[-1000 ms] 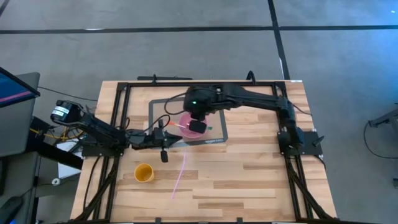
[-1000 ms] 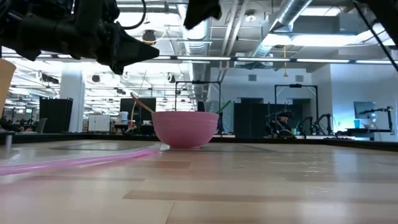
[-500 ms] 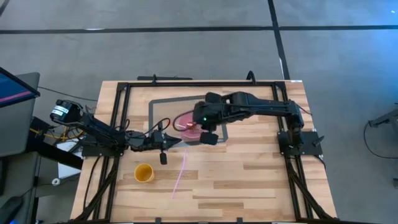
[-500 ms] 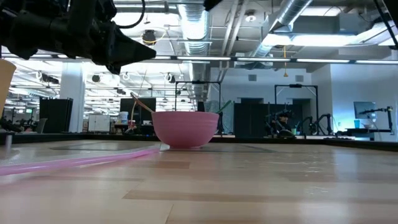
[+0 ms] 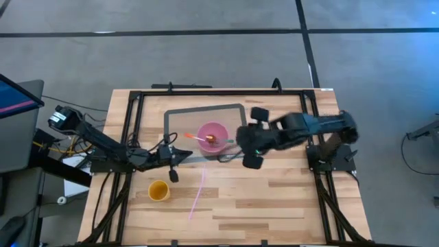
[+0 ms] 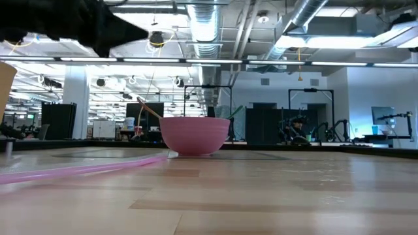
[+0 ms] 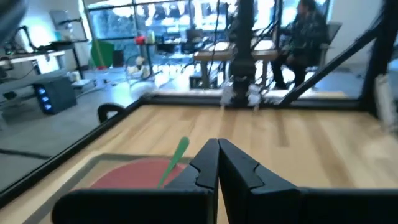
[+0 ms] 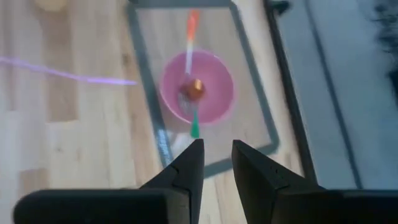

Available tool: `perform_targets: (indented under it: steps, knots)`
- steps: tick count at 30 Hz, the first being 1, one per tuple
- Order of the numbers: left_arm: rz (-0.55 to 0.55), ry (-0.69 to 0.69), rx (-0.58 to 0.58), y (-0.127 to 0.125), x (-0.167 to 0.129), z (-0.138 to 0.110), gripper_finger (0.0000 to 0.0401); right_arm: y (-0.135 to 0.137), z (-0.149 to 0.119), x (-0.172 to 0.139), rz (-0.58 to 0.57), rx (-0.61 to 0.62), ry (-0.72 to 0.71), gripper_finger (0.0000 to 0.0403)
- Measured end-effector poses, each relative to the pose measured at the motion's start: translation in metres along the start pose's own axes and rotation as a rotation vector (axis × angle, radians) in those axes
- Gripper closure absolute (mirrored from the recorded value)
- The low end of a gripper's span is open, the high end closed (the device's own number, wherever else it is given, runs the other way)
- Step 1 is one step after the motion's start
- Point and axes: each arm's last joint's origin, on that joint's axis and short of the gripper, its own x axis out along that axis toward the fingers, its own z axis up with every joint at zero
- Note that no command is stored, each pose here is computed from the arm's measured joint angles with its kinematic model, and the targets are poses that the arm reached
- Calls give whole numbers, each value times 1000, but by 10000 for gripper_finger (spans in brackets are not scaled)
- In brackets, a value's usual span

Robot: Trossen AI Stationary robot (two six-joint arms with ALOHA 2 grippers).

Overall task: Pick & Place Utensil
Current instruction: Put the yellow cup to the top left of the pink bowl on the transparent mat

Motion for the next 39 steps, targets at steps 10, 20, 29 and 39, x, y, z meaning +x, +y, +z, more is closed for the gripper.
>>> perform_targets:
  steps: [10, 20, 29, 39]
  knots:
    - [-23, -29, -31, -2, -6, 7, 393, 13, -88, 49, 323, 93, -283, 326]
    - [20, 96, 146, -13, 17, 57, 393, -4, -131, 82, 371, 98, -581, 326]
    - [63, 244, 113, -12, 22, 97, 376, -3, -144, 92, 355, 54, -570, 326]
    - [-24, 285, 118, -20, 26, 89, 288, -3, -144, 92, 355, 50, -574, 326]
